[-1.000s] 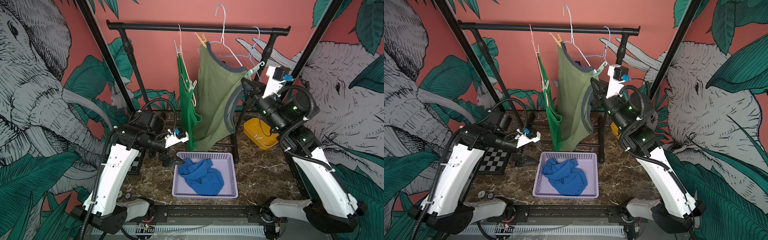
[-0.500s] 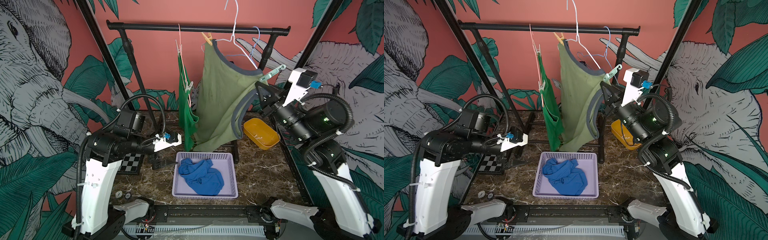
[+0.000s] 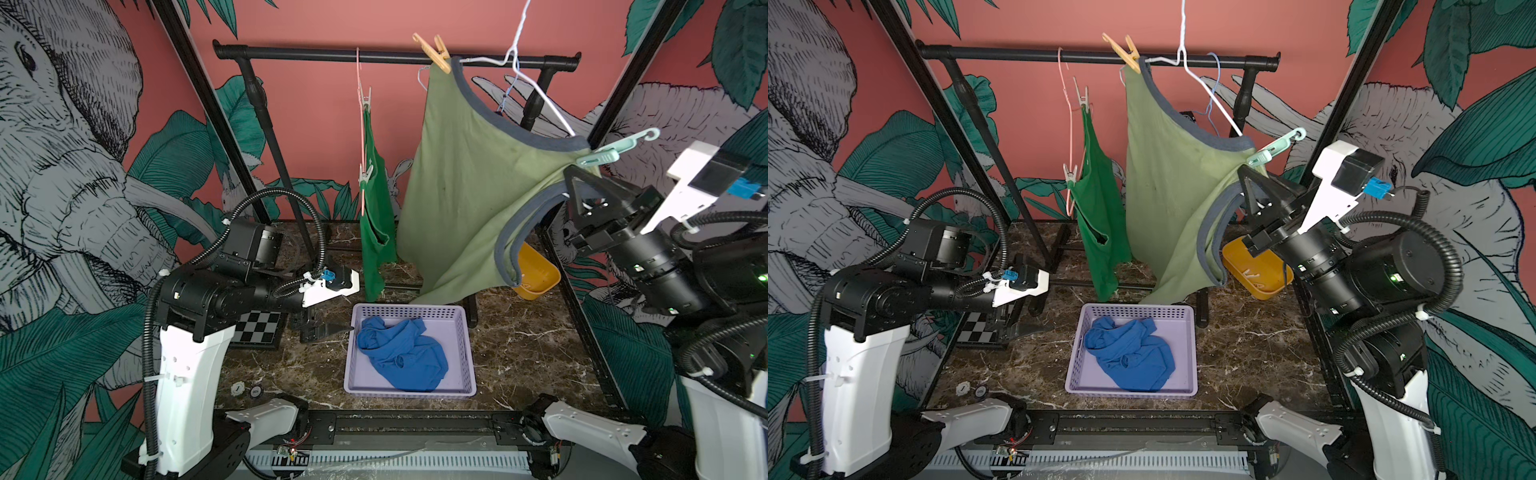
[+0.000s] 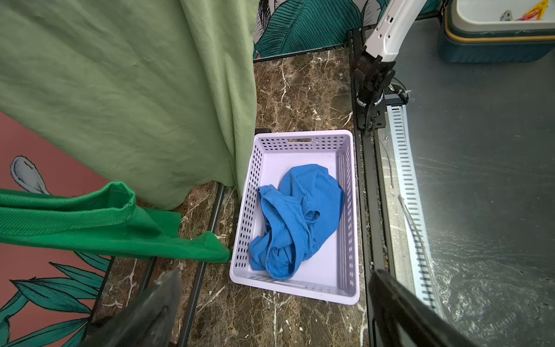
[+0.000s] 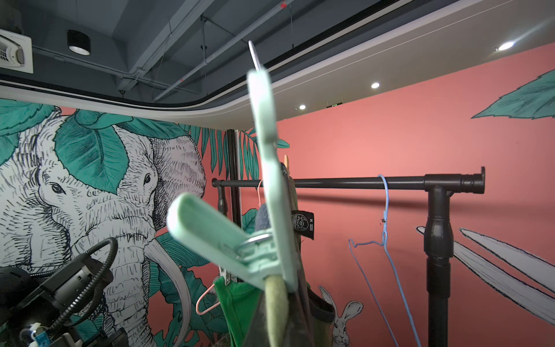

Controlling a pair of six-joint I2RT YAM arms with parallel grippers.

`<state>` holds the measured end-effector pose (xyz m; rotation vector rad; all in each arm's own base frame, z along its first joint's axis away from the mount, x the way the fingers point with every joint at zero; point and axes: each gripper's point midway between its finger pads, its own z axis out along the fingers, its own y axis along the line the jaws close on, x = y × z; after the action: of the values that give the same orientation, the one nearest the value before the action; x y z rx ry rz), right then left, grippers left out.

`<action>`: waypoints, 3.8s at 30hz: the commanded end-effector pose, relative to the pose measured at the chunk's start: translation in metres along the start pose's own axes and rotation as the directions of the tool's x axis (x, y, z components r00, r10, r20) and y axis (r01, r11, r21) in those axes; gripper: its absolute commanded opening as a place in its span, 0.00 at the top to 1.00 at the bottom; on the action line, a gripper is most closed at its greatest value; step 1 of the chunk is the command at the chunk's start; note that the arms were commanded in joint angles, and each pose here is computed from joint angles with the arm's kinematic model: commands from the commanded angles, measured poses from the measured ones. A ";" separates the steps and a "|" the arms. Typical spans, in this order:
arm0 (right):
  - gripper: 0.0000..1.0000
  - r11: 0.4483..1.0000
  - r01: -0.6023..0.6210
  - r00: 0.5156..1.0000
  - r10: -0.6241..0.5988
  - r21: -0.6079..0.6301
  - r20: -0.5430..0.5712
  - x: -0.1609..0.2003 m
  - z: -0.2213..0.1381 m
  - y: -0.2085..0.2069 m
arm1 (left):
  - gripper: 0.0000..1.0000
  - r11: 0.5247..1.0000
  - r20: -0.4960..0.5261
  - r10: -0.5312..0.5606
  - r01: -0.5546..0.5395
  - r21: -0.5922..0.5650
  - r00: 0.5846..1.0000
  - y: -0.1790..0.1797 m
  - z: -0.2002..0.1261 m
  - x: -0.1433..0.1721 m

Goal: Remove the clothespins securing tank tops to the hanger
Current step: Pick up the hanger from the clothesline.

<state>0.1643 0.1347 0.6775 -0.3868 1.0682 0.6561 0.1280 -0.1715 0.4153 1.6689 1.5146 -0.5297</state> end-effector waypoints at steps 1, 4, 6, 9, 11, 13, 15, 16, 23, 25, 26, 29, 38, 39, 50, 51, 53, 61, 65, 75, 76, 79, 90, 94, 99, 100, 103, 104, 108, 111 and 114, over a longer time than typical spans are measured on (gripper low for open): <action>1.00 0.999 0.033 0.988 -0.028 -0.029 0.149 -0.051 -0.020 0.009 | 0.01 0.999 0.016 -0.001 0.000 0.047 1.000 -0.012 0.000 -0.001; 1.00 0.999 0.032 0.986 -0.025 -0.037 0.166 -0.061 -0.027 0.011 | 0.01 0.998 0.019 0.003 -0.004 0.056 1.000 -0.015 0.000 -0.001; 1.00 0.999 0.030 0.985 -0.022 -0.045 0.174 -0.066 -0.031 0.013 | 0.01 0.998 0.017 0.004 -0.005 0.057 1.000 -0.016 -0.001 0.000; 1.00 0.998 0.022 0.983 -0.011 -0.056 0.183 -0.072 -0.038 0.016 | 0.01 0.997 0.019 0.013 -0.014 0.074 1.000 -0.022 -0.003 -0.001; 1.00 0.998 0.014 0.982 -0.001 -0.068 0.187 -0.076 -0.042 0.018 | 0.01 0.996 0.020 0.021 -0.023 0.083 1.000 -0.026 -0.006 -0.002; 1.00 0.997 0.009 0.981 0.006 -0.080 0.193 -0.081 -0.046 0.021 | 0.01 0.996 0.023 0.022 -0.024 0.088 0.999 -0.028 -0.007 -0.003; 1.00 0.996 0.002 0.980 0.016 -0.090 0.200 -0.087 -0.050 0.023 | 0.01 0.995 0.027 0.024 -0.027 0.093 0.999 -0.031 -0.009 -0.004; 1.00 0.995 0.000 0.980 0.020 -0.098 0.200 -0.089 -0.052 0.024 | 0.01 0.995 0.029 0.028 -0.030 0.096 0.999 -0.032 -0.009 -0.004; 1.00 0.992 -0.021 0.976 0.048 -0.125 0.214 -0.103 -0.061 0.030 | 0.01 0.994 0.059 0.026 -0.032 0.105 0.998 -0.039 -0.014 -0.008; 1.00 0.990 -0.031 0.975 0.060 -0.135 0.212 -0.105 -0.062 0.031 | 0.01 0.993 0.093 0.015 -0.026 0.119 0.996 -0.041 -0.016 -0.013; 1.00 0.990 -0.034 0.975 0.064 -0.139 0.214 -0.106 -0.062 0.032 | 0.01 0.992 0.102 0.011 -0.023 0.122 0.995 -0.041 -0.016 -0.014; 1.00 0.988 -0.037 0.972 0.070 -0.147 0.223 -0.112 -0.065 0.033 | 0.01 0.992 0.108 0.011 -0.024 0.122 0.994 -0.042 -0.017 -0.015; 1.00 0.981 -0.080 0.971 0.116 -0.176 0.208 -0.106 -0.058 0.036 | 0.01 0.994 0.117 0.036 -0.048 0.098 0.992 -0.051 -0.025 -0.017; 1.00 0.980 -0.085 0.972 0.121 -0.177 0.200 -0.103 -0.056 0.036 | 0.01 0.995 0.116 0.037 -0.048 0.092 0.993 -0.051 -0.026 -0.017; 1.00 0.971 -0.159 0.976 0.181 -0.178 0.118 -0.053 -0.050 0.033 | 0.01 0.991 0.175 0.126 -0.131 0.020 0.977 -0.070 -0.050 -0.036; 1.00 0.970 -0.163 0.977 0.184 -0.178 0.108 -0.047 -0.051 0.033 | 0.01 0.989 0.188 0.142 -0.146 0.010 0.972 -0.070 -0.052 -0.040; 1.00 0.969 -0.173 0.978 0.191 -0.178 0.085 -0.034 -0.052 0.033 | 0.01 0.990 0.231 0.141 -0.137 -0.030 0.963 -0.061 -0.054 -0.051; 1.00 0.953 -0.215 0.977 0.211 -0.215 -0.040 0.018 -0.047 0.040 | 0.01 0.983 0.340 0.141 -0.091 -0.159 0.930 -0.027 -0.071 -0.088; 1.00 0.935 -0.247 0.965 0.213 -0.257 -0.153 0.058 -0.039 0.049 | 0.01 0.988 0.396 0.099 -0.042 -0.149 0.913 -0.012 -0.072 -0.102; 1.00 0.869 -0.344 0.915 0.226 -0.355 -0.334 0.127 -0.027 0.070 | 0.01 0.990 0.470 0.089 -0.026 -0.139 0.878 0.017 -0.076 -0.127; 1.00 0.863 -0.351 0.912 0.228 -0.363 -0.341 0.130 -0.027 0.071 | 0.01 0.990 0.475 0.094 -0.031 -0.139 0.875 0.018 -0.077 -0.130; 1.00 0.856 -0.362 0.906 0.229 -0.370 -0.356 0.140 -0.025 0.073 | 0.01 0.992 0.492 0.085 -0.025 -0.126 0.866 0.023 -0.078 -0.135; 1.00 0.833 -0.359 0.913 0.220 -0.421 -0.343 0.150 -0.028 0.079 | 0.04 0.985 0.456 -0.092 0.148 -0.090 0.885 0.073 -0.042 -0.112; 1.00 0.823 -0.356 0.918 0.219 -0.442 -0.331 0.145 -0.032 0.082 | 0.06 0.982 0.462 -0.141 0.185 -0.050 0.876 0.084 -0.033 -0.110; 1.00 0.798 -0.366 0.917 0.220 -0.479 -0.334 0.142 -0.033 0.089 | 0.08 0.981 0.489 -0.179 0.191 0.027 0.853 0.089 -0.026 -0.115; 1.00 0.794 -0.368 0.916 0.219 -0.484 -0.337 0.143 -0.033 0.089 | 0.08 0.981 0.490 -0.181 0.191 0.030 0.853 0.090 -0.026 -0.116; 1.00 0.785 -0.394 0.899 0.222 -0.478 -0.376 0.160 -0.031 0.090 | 0.09 0.982 0.501 -0.183 0.185 0.046 0.846 0.091 -0.028 -0.120; 1.00 0.785 -0.395 0.898 0.222 -0.477 -0.379 0.162 -0.030 0.090 | 0.10 0.982 0.506 -0.182 0.180 0.053 0.843 0.089 -0.029 -0.122; 1.00 0.779 -0.402 0.894 0.221 -0.481 -0.389 0.167 -0.026 0.091 | 0.12 0.982 0.521 -0.186 0.161 0.095 0.833 0.081 -0.032 -0.125; 1.00 0.766 -0.415 0.890 0.231 -0.491 -0.393 0.168 -0.023 0.093 | 0.14 0.981 0.522 -0.195 0.157 0.116 0.830 0.076 -0.031 -0.124; 1.00 0.761 -0.417 0.891 0.232 -0.498 -0.391 0.169 -0.020 0.094 | 0.19 0.978 0.520 -0.207 0.161 0.133 0.829 0.074 -0.029 -0.122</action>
<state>0.1561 0.2487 0.4872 -0.8318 1.3985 1.2747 0.1852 -0.2249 0.5385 1.2674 1.2947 -1.0447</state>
